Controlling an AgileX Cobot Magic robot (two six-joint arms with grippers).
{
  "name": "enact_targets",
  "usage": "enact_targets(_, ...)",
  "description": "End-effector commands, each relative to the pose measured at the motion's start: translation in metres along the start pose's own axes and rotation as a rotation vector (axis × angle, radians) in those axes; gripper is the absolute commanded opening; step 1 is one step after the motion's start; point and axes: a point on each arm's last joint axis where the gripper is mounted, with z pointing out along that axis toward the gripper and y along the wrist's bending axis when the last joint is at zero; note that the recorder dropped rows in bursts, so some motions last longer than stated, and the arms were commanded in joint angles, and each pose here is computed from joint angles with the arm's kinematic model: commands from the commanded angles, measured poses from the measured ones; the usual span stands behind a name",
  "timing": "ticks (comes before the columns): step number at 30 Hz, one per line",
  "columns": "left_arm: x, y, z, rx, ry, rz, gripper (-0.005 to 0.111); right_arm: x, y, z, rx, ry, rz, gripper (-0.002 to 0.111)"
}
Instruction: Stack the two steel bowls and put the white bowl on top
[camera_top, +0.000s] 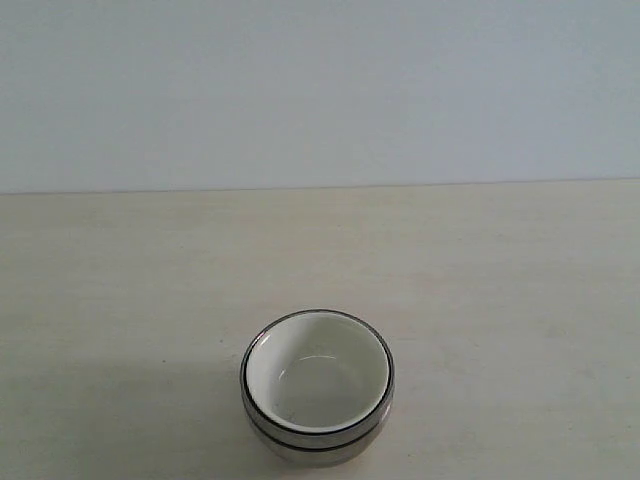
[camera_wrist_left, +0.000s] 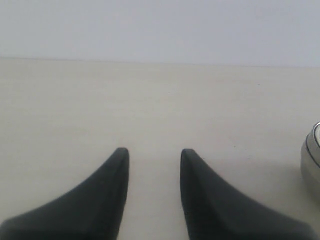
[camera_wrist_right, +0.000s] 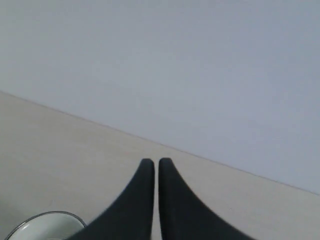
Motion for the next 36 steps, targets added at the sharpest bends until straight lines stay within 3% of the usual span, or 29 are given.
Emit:
enact_targets(1, 0.001, 0.0, 0.0, -0.003, -0.006, 0.001, 0.032, 0.017, -0.024, -0.041, 0.024, -0.109, 0.07, 0.0)
enact_targets(9, 0.001, 0.0, 0.0, -0.003, -0.006, 0.001, 0.032, 0.038, -0.055, -0.106, 0.042, -0.277, 0.175, 0.0)
enact_targets(19, 0.001, 0.0, 0.0, -0.003, -0.006, 0.001, 0.032, 0.023, -0.008, -0.128, 0.19, -0.389, 0.067, 0.0)
enact_targets(28, 0.001, 0.0, 0.0, -0.003, -0.006, 0.001, 0.032, 0.023, 0.007, -0.118, 0.282, -0.446, 0.051, 0.0)
enact_targets(36, 0.001, 0.0, 0.0, -0.003, -0.006, 0.001, 0.032, 0.07, -0.002, -0.074, 0.283, -0.407, 0.148, 0.0)
